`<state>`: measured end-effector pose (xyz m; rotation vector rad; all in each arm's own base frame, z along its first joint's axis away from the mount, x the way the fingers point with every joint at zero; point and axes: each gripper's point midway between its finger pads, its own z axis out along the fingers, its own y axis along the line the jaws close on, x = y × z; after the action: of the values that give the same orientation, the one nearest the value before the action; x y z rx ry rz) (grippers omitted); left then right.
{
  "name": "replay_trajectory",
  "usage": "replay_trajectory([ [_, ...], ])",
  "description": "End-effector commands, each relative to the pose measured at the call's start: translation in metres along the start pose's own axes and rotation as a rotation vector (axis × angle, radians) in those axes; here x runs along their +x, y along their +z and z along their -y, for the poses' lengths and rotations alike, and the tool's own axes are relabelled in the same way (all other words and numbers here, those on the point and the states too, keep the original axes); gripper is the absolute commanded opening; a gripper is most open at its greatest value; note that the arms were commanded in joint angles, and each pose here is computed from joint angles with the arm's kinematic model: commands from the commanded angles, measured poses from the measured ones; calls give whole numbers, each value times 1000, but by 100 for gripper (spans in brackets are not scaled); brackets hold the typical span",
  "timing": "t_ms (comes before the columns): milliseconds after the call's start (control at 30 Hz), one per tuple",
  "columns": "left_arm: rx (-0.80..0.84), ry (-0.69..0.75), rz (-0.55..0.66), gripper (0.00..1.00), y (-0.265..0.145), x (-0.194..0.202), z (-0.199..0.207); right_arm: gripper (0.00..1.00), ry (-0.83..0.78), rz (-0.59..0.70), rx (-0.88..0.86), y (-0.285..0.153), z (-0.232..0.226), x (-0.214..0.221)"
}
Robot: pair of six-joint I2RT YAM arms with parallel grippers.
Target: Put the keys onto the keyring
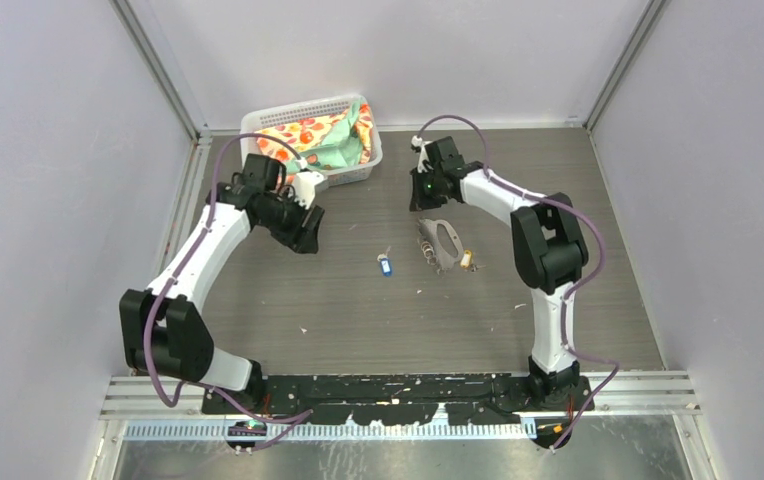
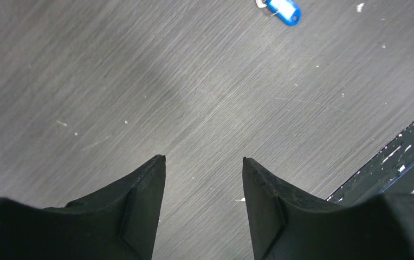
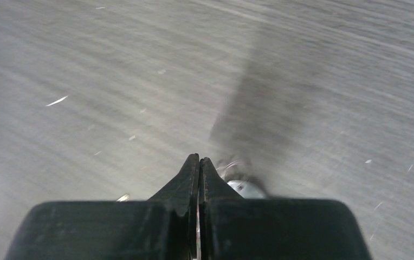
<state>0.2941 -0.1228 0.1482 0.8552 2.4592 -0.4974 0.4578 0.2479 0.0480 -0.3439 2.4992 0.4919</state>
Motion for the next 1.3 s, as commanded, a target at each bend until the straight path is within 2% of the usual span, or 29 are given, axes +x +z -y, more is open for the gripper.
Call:
replay_trajectory([
  [0,71,169,122,55,-34,-28,24,1,-63,213,-178,-72,-69,-51],
  [133,135,321,223,55,-52,-37,45,1,-118,272,-164,-96,-84,-45],
  [167,142,349,251,55,-56,-41,49,9,-123,275,-121,-96,-77,-42],
  [200,143,369,281,55,-61,-44,52,29,-127,275,-70,-96,-68,-41],
  [233,147,376,303,55,-63,-47,54,42,-136,257,-21,-93,-59,-36],
  [300,163,373,335,59,-66,-50,60,51,-153,218,86,-83,-39,-28],
  [400,179,345,342,66,-64,-44,65,57,-208,144,226,-63,-15,-13],
  [567,187,340,309,67,-59,-24,68,58,-276,72,353,-36,6,-1],
  [833,167,402,331,67,-59,-15,69,56,-297,69,361,-15,5,-5],
  [1000,168,393,321,66,-59,-12,70,47,-328,40,380,-6,8,0],
  [1133,158,407,326,65,-60,-12,69,45,-340,16,392,-4,10,9],
  [1267,148,415,335,65,-61,-15,67,37,-337,6,392,0,11,14],
])
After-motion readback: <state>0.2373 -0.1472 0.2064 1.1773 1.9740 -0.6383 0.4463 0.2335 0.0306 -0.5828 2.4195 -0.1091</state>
